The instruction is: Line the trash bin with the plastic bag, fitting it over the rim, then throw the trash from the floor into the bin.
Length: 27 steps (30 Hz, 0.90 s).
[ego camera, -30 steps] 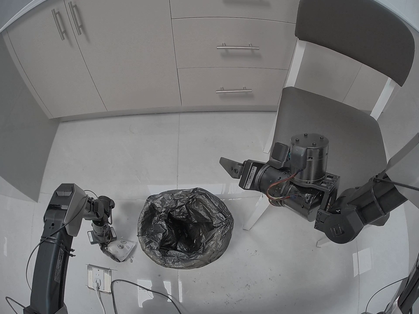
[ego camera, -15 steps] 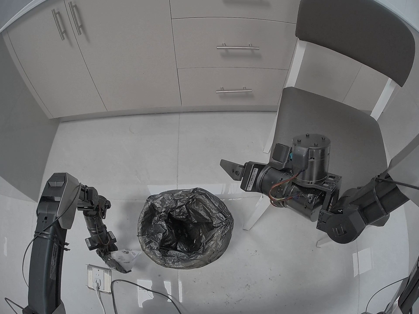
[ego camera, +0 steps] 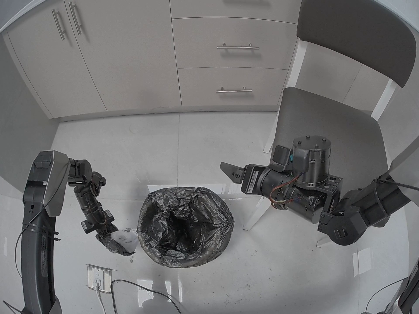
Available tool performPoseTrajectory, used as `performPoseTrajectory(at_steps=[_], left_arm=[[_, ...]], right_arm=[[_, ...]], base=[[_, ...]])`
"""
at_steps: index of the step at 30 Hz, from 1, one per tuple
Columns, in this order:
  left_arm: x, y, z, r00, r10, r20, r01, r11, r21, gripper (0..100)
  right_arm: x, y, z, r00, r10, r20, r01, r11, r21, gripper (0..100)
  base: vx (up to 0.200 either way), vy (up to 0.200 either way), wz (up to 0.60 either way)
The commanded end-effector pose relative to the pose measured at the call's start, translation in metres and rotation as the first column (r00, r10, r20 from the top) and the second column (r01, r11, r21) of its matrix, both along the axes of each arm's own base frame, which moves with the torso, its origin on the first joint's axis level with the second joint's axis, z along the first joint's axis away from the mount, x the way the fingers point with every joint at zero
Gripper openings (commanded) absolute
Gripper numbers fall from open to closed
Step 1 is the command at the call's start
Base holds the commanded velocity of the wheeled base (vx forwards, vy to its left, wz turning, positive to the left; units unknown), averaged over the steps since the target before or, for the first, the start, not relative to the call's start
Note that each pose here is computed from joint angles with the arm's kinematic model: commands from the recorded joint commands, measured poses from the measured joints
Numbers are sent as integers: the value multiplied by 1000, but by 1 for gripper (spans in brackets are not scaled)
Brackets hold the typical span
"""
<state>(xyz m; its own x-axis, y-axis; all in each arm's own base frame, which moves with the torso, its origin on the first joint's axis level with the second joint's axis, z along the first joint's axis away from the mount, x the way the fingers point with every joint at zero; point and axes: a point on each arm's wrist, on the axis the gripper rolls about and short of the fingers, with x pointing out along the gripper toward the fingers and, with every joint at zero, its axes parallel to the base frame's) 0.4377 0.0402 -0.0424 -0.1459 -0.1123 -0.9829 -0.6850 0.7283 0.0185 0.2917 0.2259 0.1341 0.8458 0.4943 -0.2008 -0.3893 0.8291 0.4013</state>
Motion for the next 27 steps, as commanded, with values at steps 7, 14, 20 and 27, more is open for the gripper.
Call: performPoseTrajectory(at_steps=[7,14,20,27], left_arm=[[-8,-20,109,983,12,181,-6,999,-33,0],[-23,-46,158,966,-49,253,60,998,-37,0],[-37,-65,181,965,-87,249,100,994,-39,0],[-52,-112,199,953,-150,265,166,986,-36,0]], right_arm=[[-10,-8,21,999,14,39,-15,999,33,100],[-12,-9,24,999,18,44,-20,999,38,100],[-14,-11,30,998,19,59,-22,999,49,100],[-16,-13,31,998,19,60,-22,999,50,100]], base=[[0,0,0],[0,0,0],[0,0,0],[0,0,0]])
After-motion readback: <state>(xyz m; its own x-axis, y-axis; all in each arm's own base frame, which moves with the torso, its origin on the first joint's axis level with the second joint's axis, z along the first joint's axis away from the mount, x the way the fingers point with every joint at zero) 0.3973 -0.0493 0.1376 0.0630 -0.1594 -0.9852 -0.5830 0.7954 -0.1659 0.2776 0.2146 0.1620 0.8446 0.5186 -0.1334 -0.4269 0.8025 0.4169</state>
